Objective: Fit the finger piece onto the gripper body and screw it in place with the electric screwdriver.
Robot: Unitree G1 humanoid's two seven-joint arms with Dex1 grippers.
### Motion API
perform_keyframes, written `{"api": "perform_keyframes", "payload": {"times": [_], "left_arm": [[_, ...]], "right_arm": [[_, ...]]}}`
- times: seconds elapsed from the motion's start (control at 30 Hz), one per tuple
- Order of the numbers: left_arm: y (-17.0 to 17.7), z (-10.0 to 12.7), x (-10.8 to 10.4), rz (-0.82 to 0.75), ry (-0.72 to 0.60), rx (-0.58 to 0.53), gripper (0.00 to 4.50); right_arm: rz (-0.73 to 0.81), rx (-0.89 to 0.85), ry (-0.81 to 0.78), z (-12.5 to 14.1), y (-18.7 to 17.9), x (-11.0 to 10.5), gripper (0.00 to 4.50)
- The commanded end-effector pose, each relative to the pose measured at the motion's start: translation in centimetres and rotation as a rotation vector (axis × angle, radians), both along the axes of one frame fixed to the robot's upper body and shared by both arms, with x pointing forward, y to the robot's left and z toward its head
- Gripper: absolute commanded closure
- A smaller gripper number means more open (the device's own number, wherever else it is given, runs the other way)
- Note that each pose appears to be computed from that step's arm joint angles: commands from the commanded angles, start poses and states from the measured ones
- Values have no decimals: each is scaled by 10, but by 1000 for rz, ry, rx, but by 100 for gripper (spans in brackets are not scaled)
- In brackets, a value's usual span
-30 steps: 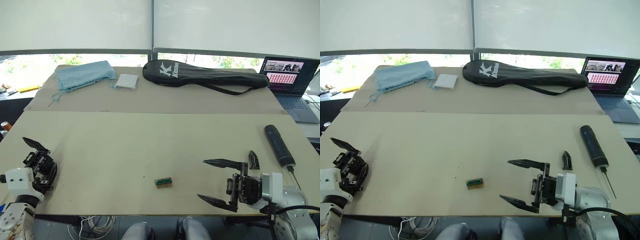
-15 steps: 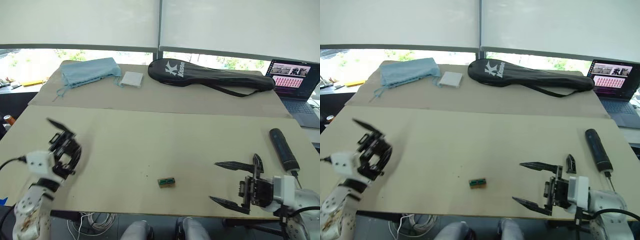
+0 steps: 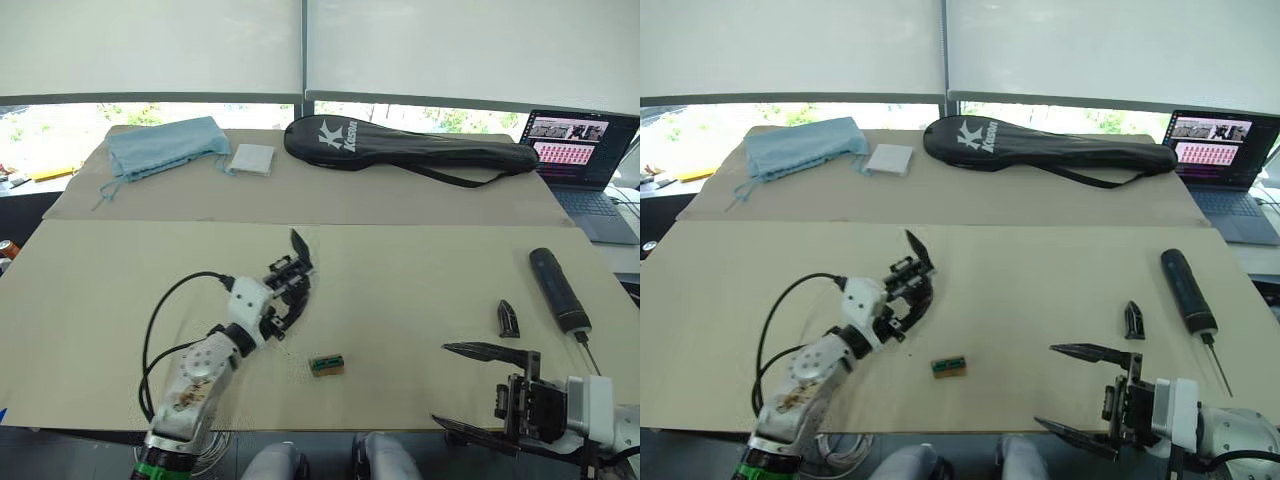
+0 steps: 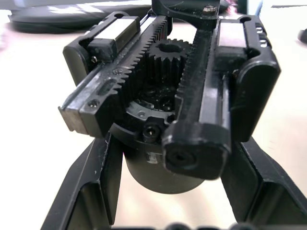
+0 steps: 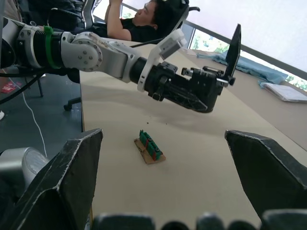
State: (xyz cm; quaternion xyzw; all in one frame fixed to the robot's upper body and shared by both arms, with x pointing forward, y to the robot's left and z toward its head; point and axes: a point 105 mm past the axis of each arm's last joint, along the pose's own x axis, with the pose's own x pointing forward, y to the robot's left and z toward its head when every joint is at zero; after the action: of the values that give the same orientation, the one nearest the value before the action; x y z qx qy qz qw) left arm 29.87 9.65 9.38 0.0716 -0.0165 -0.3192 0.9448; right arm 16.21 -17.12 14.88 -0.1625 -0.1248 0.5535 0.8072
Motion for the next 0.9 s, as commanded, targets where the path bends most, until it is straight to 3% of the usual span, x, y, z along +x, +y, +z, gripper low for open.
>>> {"api": "perform_keyframes", "payload": {"times": [0.03,0.4,0.67,0.77,0.9], "left_arm": [[-12,17,0,-34,-99,-14,216],[-24,-13,-13,-69,-38,14,216],[-17,-33,-17,-56,8,83,216],[-15,-40,-19,-47,50,61,216],[-12,-43,-23,-51,75,57,20]], "right_arm": [[0,6,-61,13,6,-2,0],[-15,4,-82,19,7,7,0],[-7,-5,-81,24,9,9,0],[-6,-7,-81,25,9,9,0],[-9,-9,-84,26,9,10,0]]}}
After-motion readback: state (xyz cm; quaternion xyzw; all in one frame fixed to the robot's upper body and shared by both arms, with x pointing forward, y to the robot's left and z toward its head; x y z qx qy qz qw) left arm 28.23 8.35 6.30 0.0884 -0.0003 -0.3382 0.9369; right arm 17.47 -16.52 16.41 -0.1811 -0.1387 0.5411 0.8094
